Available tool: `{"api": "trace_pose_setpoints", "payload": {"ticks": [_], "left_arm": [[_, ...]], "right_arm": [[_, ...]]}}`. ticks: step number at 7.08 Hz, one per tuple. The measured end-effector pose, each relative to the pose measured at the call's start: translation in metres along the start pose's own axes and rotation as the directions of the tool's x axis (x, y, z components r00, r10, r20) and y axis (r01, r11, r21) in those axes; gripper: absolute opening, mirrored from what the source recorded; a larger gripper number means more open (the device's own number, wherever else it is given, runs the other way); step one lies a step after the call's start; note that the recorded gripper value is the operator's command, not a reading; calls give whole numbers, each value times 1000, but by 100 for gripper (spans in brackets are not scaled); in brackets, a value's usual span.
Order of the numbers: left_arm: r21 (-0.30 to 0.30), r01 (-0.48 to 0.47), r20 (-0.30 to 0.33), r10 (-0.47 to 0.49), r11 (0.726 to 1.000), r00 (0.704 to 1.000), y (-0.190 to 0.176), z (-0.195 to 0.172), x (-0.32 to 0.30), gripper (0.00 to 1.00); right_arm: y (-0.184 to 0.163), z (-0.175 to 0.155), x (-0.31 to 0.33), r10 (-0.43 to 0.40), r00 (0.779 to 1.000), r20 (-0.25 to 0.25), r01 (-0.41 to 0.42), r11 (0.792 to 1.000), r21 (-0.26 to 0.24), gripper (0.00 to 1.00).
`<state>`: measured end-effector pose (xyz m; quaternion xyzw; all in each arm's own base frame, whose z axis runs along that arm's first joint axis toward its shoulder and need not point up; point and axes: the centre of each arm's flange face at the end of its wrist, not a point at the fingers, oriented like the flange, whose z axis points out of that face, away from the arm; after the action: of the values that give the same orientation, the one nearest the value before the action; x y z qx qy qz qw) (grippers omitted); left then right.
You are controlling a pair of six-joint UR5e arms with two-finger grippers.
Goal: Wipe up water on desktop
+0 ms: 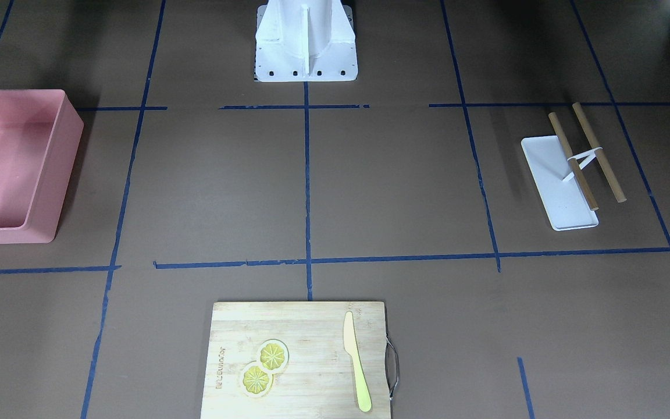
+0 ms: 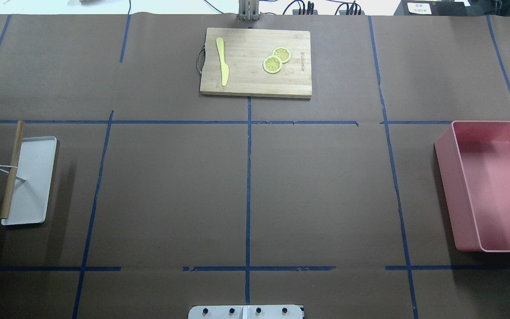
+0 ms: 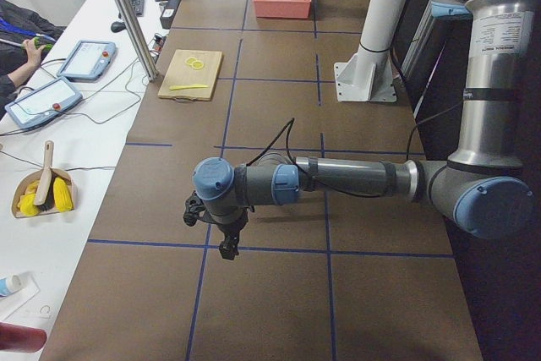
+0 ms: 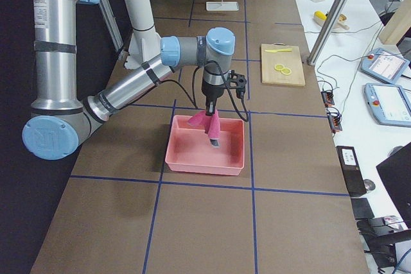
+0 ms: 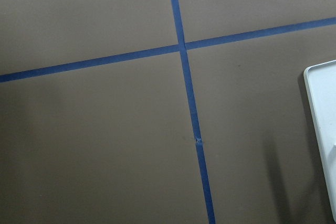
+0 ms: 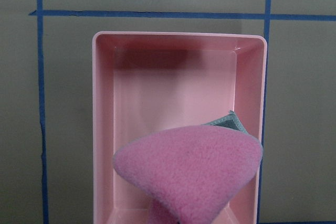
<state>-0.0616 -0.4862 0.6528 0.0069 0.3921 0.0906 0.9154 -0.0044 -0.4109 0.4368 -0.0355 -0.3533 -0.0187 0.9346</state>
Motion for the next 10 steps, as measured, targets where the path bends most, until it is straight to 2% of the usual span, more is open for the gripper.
{"api": "trace_pose_setpoints", "payload": {"ticks": [1, 3, 5, 7, 10], "left_arm": [[-2, 0, -1, 0, 1000, 1000, 0, 1, -1, 100], [-1, 0, -1, 0, 1000, 1000, 0, 1, -2, 100], [5, -6, 0, 6, 1000, 1000, -4, -2, 1, 100], [11, -13, 3, 13, 1000, 1000, -12, -6, 3, 100], [7, -7, 1, 7, 1000, 1000, -18, -4, 0, 100]], "right_arm": [[-2, 4, 2, 1, 1000, 11, -1, 1000, -4, 100], [-6, 9, 4, 1, 1000, 27, -1, 1000, -13, 100], [-9, 9, 3, -16, 999, 32, 16, 1000, 0, 100], [-16, 20, 29, -73, 997, 32, 73, 997, 3, 100], [-28, 75, 121, -171, 985, 28, 167, 979, 121, 100]]}}
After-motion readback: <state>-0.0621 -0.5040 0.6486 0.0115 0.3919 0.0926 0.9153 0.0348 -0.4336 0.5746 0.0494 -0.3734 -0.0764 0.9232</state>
